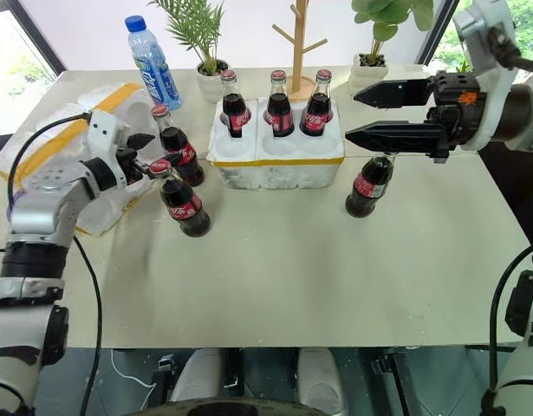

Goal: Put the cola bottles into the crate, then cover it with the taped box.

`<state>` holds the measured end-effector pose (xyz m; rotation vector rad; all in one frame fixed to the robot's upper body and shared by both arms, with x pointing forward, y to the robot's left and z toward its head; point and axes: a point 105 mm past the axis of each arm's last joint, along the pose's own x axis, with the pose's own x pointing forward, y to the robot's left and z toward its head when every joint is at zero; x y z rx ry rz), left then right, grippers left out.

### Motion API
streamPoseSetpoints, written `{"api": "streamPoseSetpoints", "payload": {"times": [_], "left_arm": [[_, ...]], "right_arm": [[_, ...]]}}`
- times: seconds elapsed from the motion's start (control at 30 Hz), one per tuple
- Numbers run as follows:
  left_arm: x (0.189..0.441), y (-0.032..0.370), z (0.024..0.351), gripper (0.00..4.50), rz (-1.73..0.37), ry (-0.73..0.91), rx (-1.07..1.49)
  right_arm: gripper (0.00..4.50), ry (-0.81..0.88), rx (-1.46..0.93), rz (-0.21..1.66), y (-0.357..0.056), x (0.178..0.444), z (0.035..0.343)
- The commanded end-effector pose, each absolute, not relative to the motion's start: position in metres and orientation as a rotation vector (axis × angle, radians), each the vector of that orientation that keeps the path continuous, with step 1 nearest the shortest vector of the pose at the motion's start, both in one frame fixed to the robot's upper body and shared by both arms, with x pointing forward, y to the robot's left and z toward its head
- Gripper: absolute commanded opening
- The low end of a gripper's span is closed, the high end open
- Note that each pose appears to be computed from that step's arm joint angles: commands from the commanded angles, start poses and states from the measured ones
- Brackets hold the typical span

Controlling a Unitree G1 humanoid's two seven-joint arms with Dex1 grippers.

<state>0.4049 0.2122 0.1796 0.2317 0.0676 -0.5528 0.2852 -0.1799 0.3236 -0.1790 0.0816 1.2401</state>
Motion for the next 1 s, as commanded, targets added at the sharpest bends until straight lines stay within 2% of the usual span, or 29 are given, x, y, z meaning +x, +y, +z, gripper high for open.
{"api": "streamPoseSetpoints", "payload": {"times": [0.03,0.27,0.37,0.43,0.73,1.0], "left_arm": [[0.411,0.213,0.184,4.44,-0.551,0.036,0.277],[0.420,0.206,0.172,4.44,-0.578,0.049,0.303],[0.422,0.205,0.174,3.56,-0.590,0.035,0.290],[0.423,0.206,0.176,2.76,-0.591,0.031,0.285],[0.409,0.208,0.206,2.77,-0.683,-0.024,0.238],[0.382,0.194,0.274,2.77,-0.917,-0.091,0.196]], "right_arm": [[4.50,0.025,-0.212,1.256,-0.176,0.278,0.335],[4.50,0.022,-0.197,1.255,-0.173,0.280,0.331],[4.50,0.026,-0.192,1.251,-0.173,0.280,0.329],[4.50,0.030,-0.188,1.246,-0.173,0.280,0.327],[4.50,0.061,-0.201,1.200,-0.176,0.287,0.314],[4.50,0.077,-0.217,1.155,-0.179,0.293,0.308]]}}
